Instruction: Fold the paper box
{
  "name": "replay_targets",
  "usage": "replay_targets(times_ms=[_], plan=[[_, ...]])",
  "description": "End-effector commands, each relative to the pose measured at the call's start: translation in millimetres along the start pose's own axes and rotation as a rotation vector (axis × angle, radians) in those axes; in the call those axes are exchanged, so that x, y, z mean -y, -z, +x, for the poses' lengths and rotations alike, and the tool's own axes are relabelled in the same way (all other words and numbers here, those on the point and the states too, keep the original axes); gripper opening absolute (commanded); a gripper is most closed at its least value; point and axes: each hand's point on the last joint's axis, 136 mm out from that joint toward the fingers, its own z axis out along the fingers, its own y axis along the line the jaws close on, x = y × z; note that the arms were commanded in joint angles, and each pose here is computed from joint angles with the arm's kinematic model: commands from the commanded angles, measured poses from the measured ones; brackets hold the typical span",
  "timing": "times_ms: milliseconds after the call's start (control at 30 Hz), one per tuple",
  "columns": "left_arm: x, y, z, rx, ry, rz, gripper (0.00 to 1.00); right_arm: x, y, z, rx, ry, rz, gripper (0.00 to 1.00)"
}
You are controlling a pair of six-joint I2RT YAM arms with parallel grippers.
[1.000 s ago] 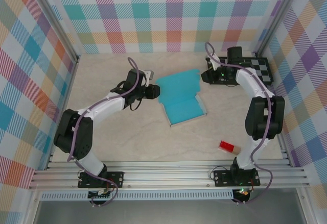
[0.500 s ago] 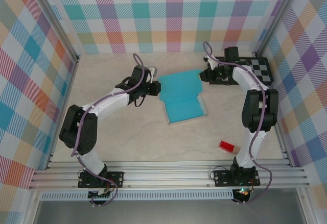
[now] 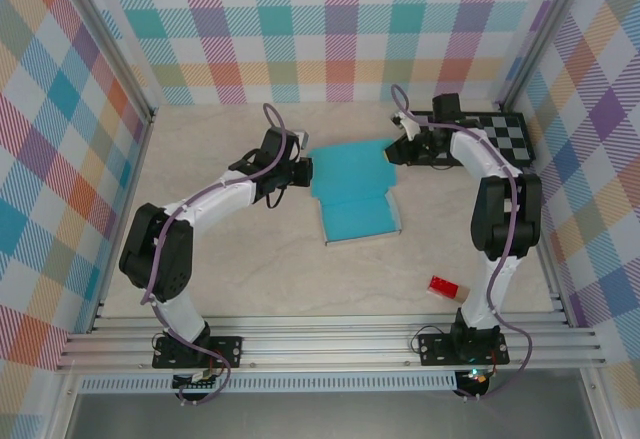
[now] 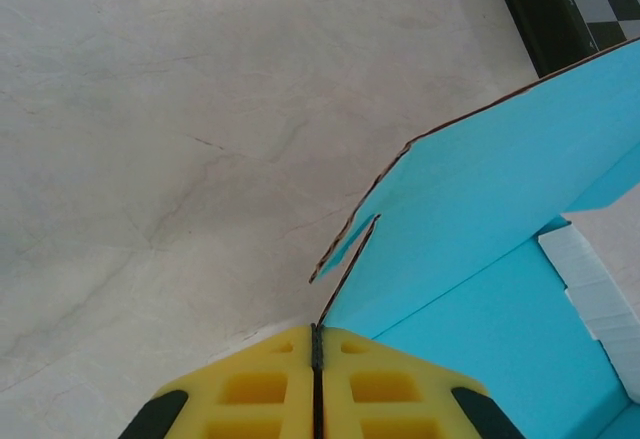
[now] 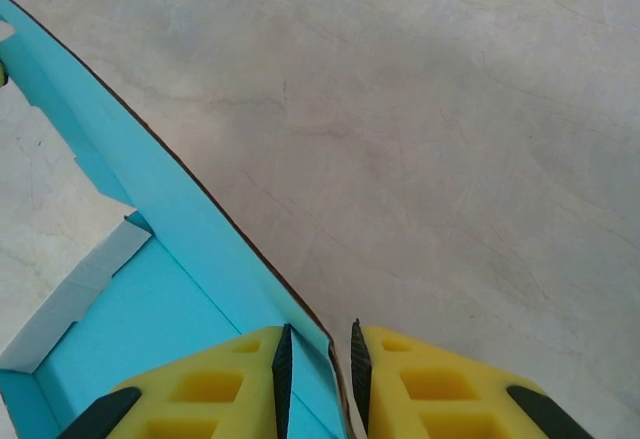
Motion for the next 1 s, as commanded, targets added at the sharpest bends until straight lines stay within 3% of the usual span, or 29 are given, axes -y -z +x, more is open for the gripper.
replay_targets(times_ms=[0, 167, 300, 500, 733, 800, 867, 967], plan=[[10.5, 0.5, -3.7, 0.001, -0.015, 0.015, 0.10, -19.4, 9.8, 0.4, 0.016, 0.009, -0.067, 0.24], [21.8, -0.2, -1.7, -0.011, -0.038, 0.083, 0.22, -19.3, 19.6, 7.3, 0.009, -0.007, -0.068, 0.27], [30.0, 2.5, 1.8, -0.036, -0.072, 0.166, 0.27, -20.5, 42.4, 10.2, 0.073, -0.033, -0.105, 0.29], [28.9, -4.2, 1.5, -0.055, -0.052, 0.219, 0.27, -26.0, 53.5, 8.5, 0.121, 0.009, -0.094, 0.27], [27.7, -8.7, -3.6, -0.028, -0.017, 0.204, 0.16, -26.0, 50.3, 12.6, 0.113, -0.007, -0.098, 0.16], [26.5, -8.3, -5.0, -0.015, -0.010, 0.193, 0.16, -23.4, 50.0, 15.3, 0.107, -0.010, -0.078, 0.20], [26.1, -7.6, -5.4, -0.006, -0.009, 0.192, 0.23, -21.9, 50.2, 19.5, 0.098, -0.013, -0.057, 0.31], [29.5, -7.8, -3.1, -0.013, -0.030, 0.214, 0.27, -26.3, 52.5, 25.8, 0.094, 0.001, -0.057, 0.33]])
